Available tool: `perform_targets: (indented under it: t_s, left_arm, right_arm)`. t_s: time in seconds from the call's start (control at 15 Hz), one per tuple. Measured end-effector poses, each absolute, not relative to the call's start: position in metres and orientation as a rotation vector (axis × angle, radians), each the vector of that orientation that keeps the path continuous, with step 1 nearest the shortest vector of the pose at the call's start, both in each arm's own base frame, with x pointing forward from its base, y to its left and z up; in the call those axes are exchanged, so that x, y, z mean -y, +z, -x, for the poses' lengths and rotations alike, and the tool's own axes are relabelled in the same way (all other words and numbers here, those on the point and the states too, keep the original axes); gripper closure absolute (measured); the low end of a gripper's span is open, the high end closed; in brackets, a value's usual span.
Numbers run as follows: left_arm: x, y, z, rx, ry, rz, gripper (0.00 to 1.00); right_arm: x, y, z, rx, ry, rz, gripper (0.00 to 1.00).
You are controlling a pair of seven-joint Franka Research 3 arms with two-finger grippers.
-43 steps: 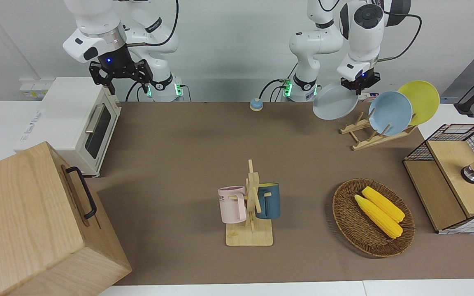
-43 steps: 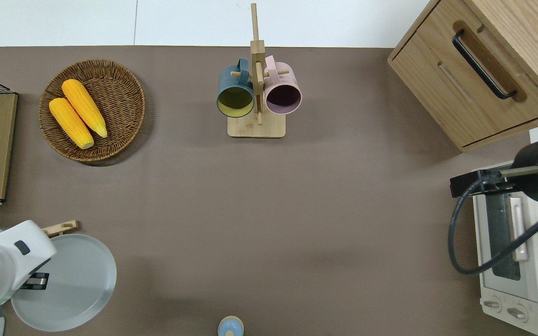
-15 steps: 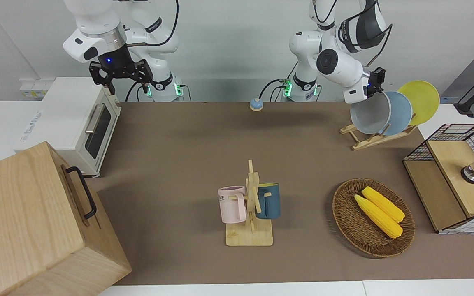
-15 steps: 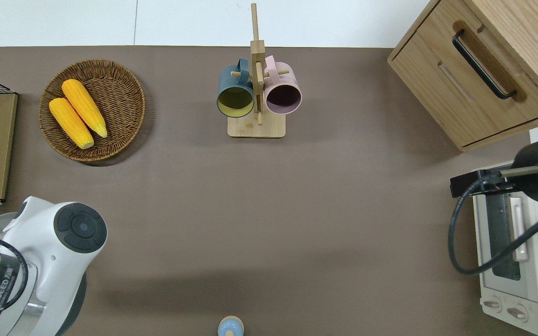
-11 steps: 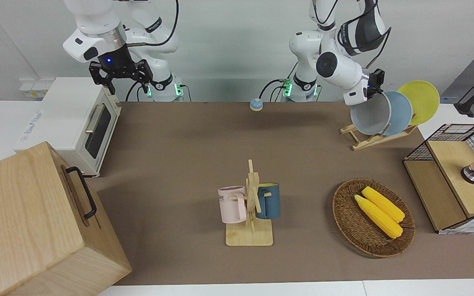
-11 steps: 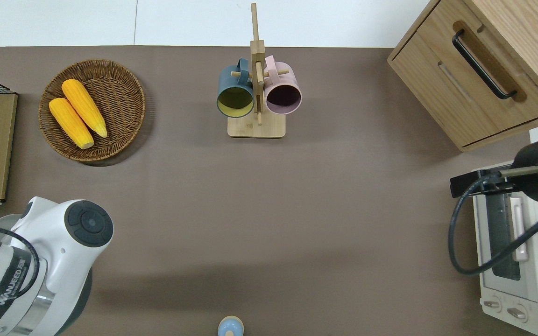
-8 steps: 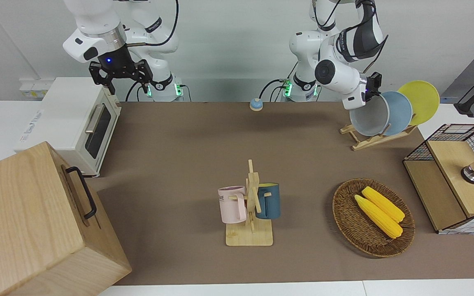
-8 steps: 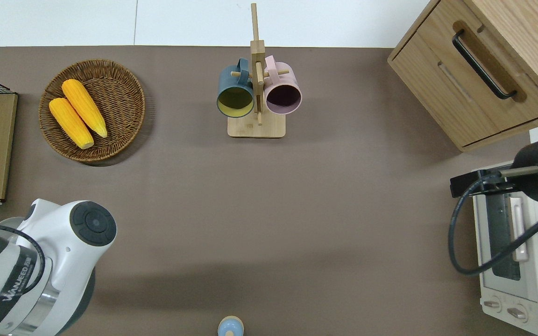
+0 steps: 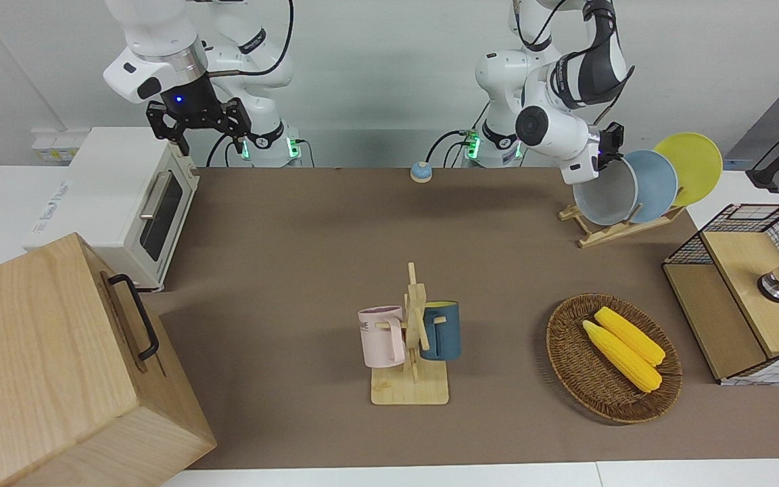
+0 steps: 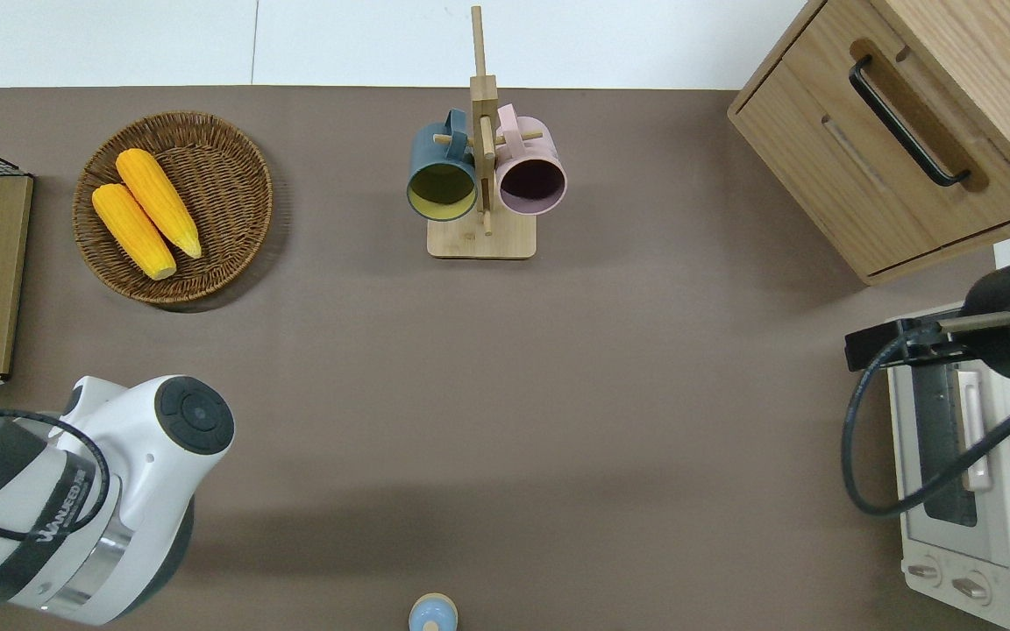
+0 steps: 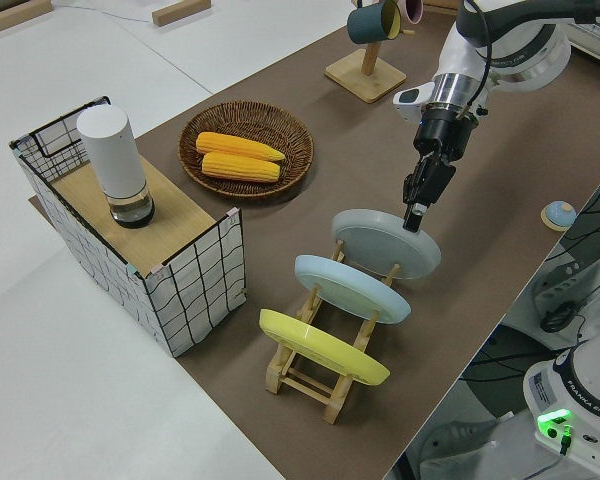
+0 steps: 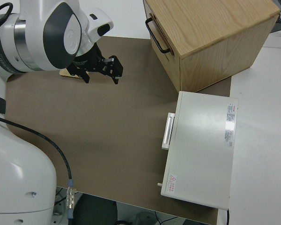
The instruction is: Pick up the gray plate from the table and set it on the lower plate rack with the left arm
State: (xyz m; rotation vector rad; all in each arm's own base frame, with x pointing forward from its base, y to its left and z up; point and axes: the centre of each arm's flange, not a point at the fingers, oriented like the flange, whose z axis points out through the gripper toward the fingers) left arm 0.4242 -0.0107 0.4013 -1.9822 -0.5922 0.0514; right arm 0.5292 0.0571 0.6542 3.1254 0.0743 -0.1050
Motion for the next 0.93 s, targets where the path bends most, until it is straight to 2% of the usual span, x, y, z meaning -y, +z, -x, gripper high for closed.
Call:
perform_targets:
  t_s: [0.47, 0.73, 0.8, 0.93]
  left_arm:
    - [0.011, 0.395, -0.425, 0.580, 0.064, 1.979, 0.96]
    - [0.011, 0.389, -0.426, 0.571, 0.077, 1.978, 0.61]
    - [0.011, 0.388, -0.426, 0.570, 0.078, 1.977, 0.48]
    - [0.012, 0.388, -0.426, 0.569, 0.077, 1.978, 0.29]
  right_arm:
    - [-0.057, 0.654, -0.529, -0.074, -0.105, -3.125, 0.01]
    - [-0.057, 0.654, -0.529, -0.074, -0.105, -3.125, 0.01]
    - [-0.057, 0.654, -0.529, -0.074, -0.105, -3.125, 0.01]
    - [-0.057, 0.654, -0.529, -0.074, -0.105, -3.125, 0.01]
